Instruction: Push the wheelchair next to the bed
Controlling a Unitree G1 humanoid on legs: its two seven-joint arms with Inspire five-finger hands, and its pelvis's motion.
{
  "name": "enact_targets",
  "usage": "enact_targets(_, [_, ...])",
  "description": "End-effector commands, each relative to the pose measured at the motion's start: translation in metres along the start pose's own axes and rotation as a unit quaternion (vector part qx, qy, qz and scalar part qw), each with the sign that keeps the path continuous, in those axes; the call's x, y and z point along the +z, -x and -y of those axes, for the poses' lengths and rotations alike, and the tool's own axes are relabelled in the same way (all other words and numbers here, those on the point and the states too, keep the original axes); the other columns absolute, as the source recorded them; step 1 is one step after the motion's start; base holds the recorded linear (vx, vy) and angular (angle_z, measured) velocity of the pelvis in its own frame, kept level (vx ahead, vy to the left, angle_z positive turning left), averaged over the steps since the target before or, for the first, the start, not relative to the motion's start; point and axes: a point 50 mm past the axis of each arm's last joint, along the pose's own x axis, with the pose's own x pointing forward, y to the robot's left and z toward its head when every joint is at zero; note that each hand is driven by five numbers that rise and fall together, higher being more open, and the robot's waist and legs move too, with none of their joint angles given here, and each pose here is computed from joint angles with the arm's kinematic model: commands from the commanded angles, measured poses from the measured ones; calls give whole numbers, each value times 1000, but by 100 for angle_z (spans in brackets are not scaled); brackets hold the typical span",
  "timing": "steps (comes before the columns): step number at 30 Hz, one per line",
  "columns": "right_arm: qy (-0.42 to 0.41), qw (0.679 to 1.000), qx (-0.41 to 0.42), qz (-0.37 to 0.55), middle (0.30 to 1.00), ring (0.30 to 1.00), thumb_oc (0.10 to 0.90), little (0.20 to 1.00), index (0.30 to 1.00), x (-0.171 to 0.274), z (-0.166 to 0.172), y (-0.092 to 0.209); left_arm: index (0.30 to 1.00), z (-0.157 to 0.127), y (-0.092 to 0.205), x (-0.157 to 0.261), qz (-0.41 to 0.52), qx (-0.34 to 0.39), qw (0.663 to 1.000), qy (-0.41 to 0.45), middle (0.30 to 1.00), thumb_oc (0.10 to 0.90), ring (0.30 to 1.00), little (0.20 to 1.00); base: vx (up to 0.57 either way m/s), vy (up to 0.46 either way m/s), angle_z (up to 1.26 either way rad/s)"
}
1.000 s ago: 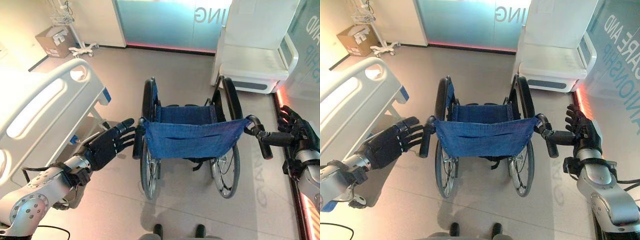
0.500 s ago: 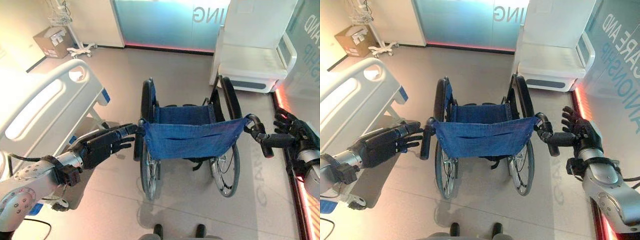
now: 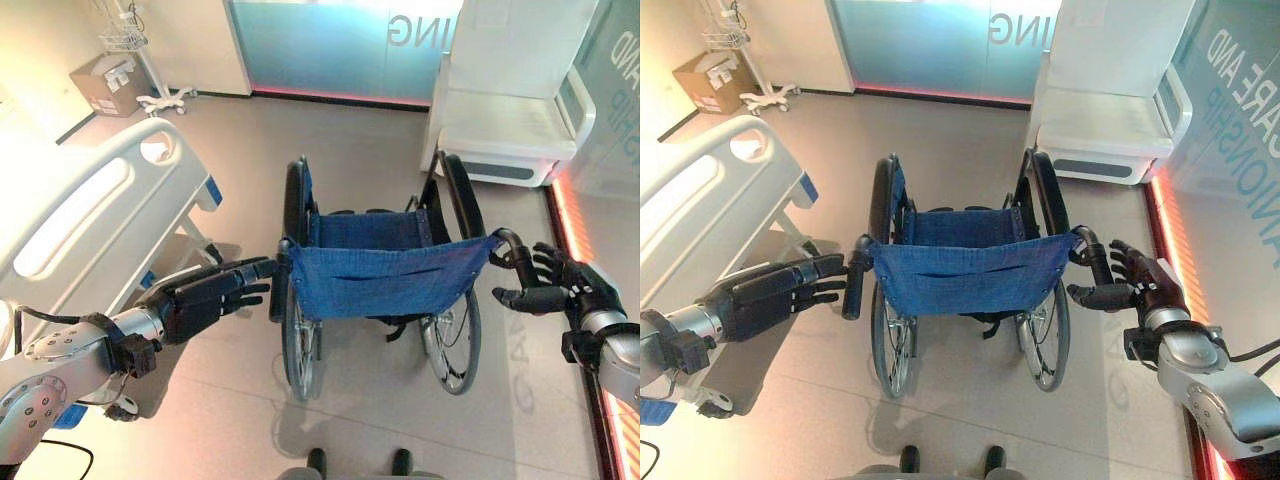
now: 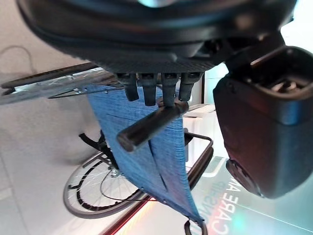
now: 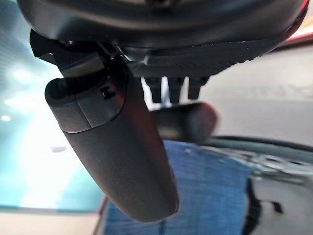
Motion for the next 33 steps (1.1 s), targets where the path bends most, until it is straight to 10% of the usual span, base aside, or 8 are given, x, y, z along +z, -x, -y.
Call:
enact_targets(1, [33, 991, -11, 130, 900, 900, 800, 900, 900, 69, 13, -6, 900, 10, -4, 16, 16, -48, 998, -26, 900, 800, 900, 900, 0, 0, 0])
enact_targets(11, [30, 995, -9, 100, 867, 867, 778, 867, 867, 62, 16, -20, 900, 11, -10, 18, 6, -68, 997, -24, 900, 800, 900, 900, 37, -4, 0])
enact_targets(12, [27, 995, -13, 99, 484, 484, 522, 484, 484, 61, 18, -22, 900, 10, -11, 19, 5, -69, 997, -24, 900, 800, 900, 900, 48, -9, 1])
enact_targets(15, [14, 994, -33, 103, 300, 300, 400, 300, 300, 66, 21, -28, 900, 10, -13, 21, 2, -72, 997, -23, 900, 800, 900, 900, 42, -3, 1])
enact_targets(33, [23, 995, -60, 70, 300, 300, 400, 300, 300, 57, 21, -44, 900, 8, -24, 32, 35, -59, 997, 29, 900, 800, 900, 900, 20, 1, 1])
